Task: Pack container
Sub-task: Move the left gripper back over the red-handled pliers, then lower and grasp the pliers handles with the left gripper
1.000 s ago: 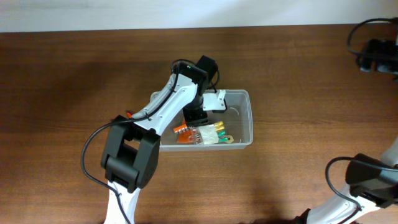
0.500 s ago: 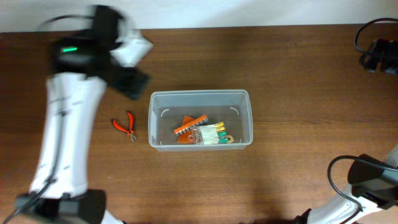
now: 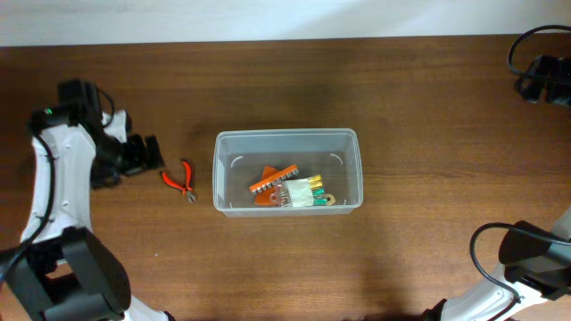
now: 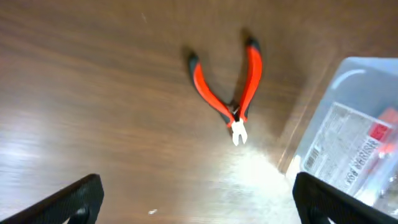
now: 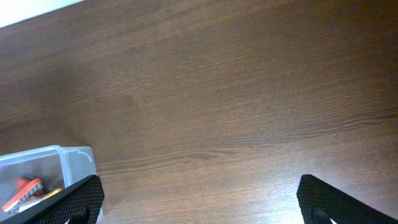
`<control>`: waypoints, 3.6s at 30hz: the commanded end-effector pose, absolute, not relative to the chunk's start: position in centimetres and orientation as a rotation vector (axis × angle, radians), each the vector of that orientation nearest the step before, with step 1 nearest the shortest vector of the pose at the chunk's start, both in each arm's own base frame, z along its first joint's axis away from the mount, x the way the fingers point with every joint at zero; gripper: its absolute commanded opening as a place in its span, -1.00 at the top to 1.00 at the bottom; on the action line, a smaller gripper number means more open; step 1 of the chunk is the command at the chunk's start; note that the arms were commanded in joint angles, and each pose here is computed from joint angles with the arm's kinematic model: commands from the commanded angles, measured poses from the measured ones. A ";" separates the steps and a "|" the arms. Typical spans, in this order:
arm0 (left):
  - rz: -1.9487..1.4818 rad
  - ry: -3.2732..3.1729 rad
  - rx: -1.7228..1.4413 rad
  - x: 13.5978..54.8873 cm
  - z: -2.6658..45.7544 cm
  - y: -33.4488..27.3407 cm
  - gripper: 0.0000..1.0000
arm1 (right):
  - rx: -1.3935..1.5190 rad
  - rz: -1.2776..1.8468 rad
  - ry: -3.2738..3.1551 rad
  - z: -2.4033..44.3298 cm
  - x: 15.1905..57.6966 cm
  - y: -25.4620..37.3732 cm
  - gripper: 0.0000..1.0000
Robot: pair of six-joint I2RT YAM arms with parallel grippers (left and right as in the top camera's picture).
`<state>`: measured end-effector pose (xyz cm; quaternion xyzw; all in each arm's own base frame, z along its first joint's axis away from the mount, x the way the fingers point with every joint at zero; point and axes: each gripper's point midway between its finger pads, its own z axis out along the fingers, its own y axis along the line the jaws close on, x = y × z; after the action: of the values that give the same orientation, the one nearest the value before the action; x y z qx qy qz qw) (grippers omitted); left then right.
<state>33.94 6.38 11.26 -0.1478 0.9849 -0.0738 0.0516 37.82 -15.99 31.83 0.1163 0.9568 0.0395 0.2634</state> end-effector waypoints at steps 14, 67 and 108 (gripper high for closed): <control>-0.323 2.850 -1.003 33.9 4.9 5.1 -0.99 | 0.317 0.167 2.581 31.7 38.0 -15.3 -0.97; -0.071 2.892 -1.158 33.7 -1.1 5.6 -0.82 | 0.319 0.169 2.585 31.7 37.9 -15.3 -0.97; -0.080 2.983 -1.055 33.5 -3.6 -0.7 0.70 | 0.319 0.170 2.586 31.7 37.9 -15.2 -0.97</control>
<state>35.76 0.69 -0.39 -0.3331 0.9415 -0.0138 0.0487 37.75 -15.50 31.81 0.1192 0.9562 0.0541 0.2618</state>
